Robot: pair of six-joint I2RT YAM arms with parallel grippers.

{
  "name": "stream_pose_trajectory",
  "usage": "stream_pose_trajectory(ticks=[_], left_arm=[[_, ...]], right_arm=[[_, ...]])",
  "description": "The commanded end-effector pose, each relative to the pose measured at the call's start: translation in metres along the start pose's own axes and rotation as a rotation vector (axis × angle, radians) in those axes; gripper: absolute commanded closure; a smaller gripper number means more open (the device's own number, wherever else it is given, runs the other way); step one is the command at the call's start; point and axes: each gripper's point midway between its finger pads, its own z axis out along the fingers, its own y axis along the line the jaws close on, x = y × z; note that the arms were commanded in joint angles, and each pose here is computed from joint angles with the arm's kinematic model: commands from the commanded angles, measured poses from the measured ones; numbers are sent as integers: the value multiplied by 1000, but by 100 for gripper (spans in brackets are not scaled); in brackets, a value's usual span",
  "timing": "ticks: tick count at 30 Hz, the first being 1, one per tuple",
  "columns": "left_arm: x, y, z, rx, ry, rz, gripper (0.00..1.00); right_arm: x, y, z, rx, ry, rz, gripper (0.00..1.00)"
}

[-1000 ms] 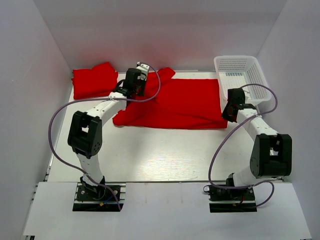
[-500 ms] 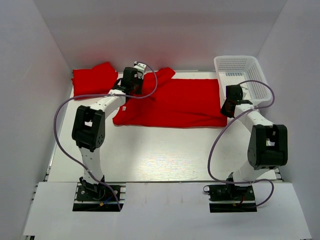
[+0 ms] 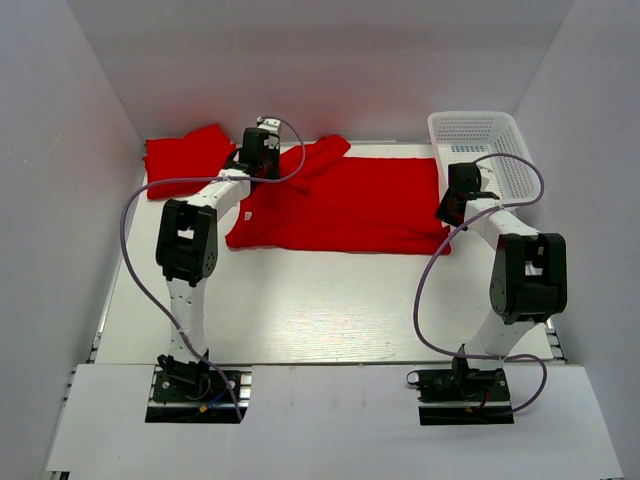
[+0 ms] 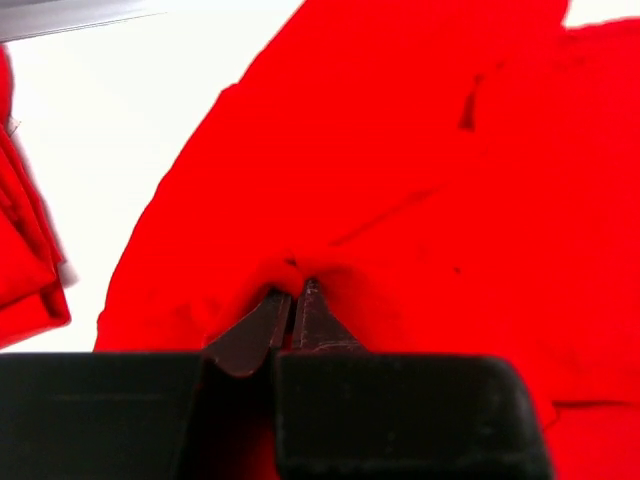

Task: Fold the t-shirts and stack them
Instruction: Fold the flattened tshirt in 1/3 of the way

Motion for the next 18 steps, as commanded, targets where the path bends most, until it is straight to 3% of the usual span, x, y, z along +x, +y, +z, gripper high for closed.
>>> stream_pose_trajectory(ticks=[1,4,5,8,12,16,18], left_arm=[[-23,8,1,-1,-36,-103,90],[-25,1,6,56,-38,-116,90],[-28,-1,6,71,-48,-115,90],[-22,-3,12,104,-35,-119,86],[-17,-6,17,115,-22,-141,55],[-21,-3,23,121,-34,-168,50],[-19,-5,31,130,-31,-168,41]], right_arm=[[-23,5,-7,-9,-56,10,51],[-20,13,-12,-67,-43,-45,41],[-23,23,-16,-123,-49,-47,10],[-19,33,-24,-208,-52,-105,10],[-18,43,-36,-284,-75,-152,10],[-14,47,-50,-340,-87,-173,10],[-16,52,-61,-378,-107,-190,10]])
